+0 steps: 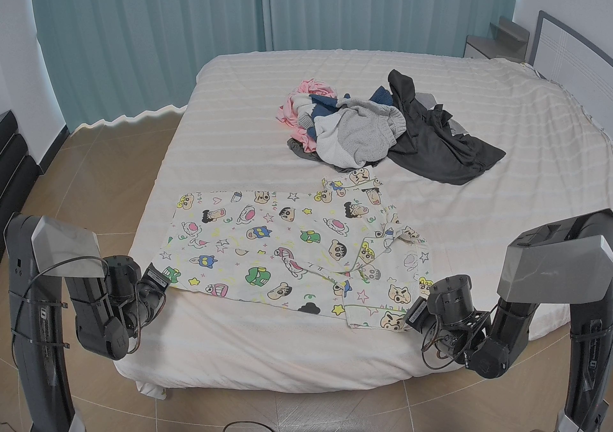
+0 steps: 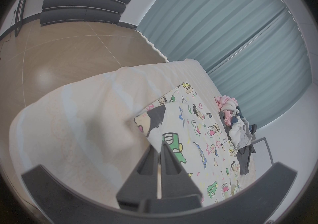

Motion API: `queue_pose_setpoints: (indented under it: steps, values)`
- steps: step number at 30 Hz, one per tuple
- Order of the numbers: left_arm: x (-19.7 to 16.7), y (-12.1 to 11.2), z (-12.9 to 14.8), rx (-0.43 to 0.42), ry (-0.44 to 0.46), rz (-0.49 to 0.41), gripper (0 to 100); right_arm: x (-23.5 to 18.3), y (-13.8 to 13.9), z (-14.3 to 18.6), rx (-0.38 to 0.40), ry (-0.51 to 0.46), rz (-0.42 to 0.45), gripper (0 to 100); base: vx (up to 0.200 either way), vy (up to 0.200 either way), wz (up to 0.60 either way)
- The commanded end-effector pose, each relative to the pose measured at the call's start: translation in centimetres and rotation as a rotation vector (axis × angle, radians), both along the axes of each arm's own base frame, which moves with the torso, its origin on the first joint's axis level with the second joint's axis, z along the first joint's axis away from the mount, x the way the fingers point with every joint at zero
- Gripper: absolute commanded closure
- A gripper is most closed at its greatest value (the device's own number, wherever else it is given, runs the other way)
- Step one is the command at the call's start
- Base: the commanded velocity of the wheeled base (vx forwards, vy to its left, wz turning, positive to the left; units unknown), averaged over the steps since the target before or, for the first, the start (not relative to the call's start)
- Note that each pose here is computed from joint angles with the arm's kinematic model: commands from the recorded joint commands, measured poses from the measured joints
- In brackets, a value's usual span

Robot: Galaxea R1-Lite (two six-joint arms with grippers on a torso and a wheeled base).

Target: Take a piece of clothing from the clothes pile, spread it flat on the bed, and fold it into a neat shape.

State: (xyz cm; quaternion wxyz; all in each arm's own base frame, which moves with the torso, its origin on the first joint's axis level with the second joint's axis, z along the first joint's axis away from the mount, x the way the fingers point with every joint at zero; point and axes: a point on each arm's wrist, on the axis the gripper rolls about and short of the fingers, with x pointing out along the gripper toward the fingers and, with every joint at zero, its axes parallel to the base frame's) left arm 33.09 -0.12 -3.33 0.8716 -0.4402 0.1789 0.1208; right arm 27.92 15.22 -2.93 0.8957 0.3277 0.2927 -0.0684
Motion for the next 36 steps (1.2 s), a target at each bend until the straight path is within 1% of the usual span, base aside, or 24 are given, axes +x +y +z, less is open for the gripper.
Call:
queue_pose_setpoints:
  steps: [1, 5, 11, 14, 16, 20, 21, 30, 31, 36]
  values:
    - [-0.8, 0.0, 0.7, 0.02, 0.006, -0.011, 100, 0.2, -0.4, 0.8, 0.004, -0.019, -0.006, 100, 0.0, 0.0, 0.0]
    - [-1.1, 0.0, 0.8, 0.03, 0.014, -0.014, 100, 0.3, -0.7, 1.2, 0.002, -0.029, -0.007, 100, 0.0, 0.0, 0.0]
    - [-2.1, 0.2, 0.4, 0.032, 0.056, -0.008, 100, 0.0, -0.9, 1.7, 0.005, -0.033, -0.005, 100, 0.0, 0.0, 0.0]
    - [-2.5, 0.2, 0.2, 0.036, 0.071, -0.009, 100, -0.2, -1.0, 1.6, 0.0, -0.026, -0.006, 100, 0.0, 0.0, 0.0]
    - [-3.1, 0.5, 0.0, 0.058, 0.099, -0.014, 100, -0.5, -1.2, 1.5, -0.005, -0.016, -0.005, 100, 0.0, 0.0, 0.0]
    - [-3.8, 0.5, -0.3, 0.059, 0.129, -0.014, 100, -0.7, -1.3, 1.5, -0.008, -0.009, -0.005, 100, 0.0, 0.0, 0.0]
    - [-4.4, 0.5, -0.4, 0.059, 0.15, -0.014, 100, -0.9, -1.4, 1.5, -0.01, -0.003, -0.004, 100, 0.0, 0.0, 0.0]
    - [-5.8, 0.5, -0.4, 0.059, 0.198, -0.02, 100, -1.5, -1.7, 2.0, -0.011, -0.001, -0.001, 100, 0.0, 0.0, 0.0]
    - [-6.4, 0.5, -0.3, 0.058, 0.213, -0.023, 100, -1.8, -1.9, 1.9, -0.016, 0.008, -0.002, 100, 0.0, 0.0, 0.0]
    - [-7.0, 0.5, -0.4, 0.058, 0.234, -0.022, 100, -2.2, -2.0, 1.6, -0.023, 0.028, 0.003, 100, 0.0, 0.0, 0.0]
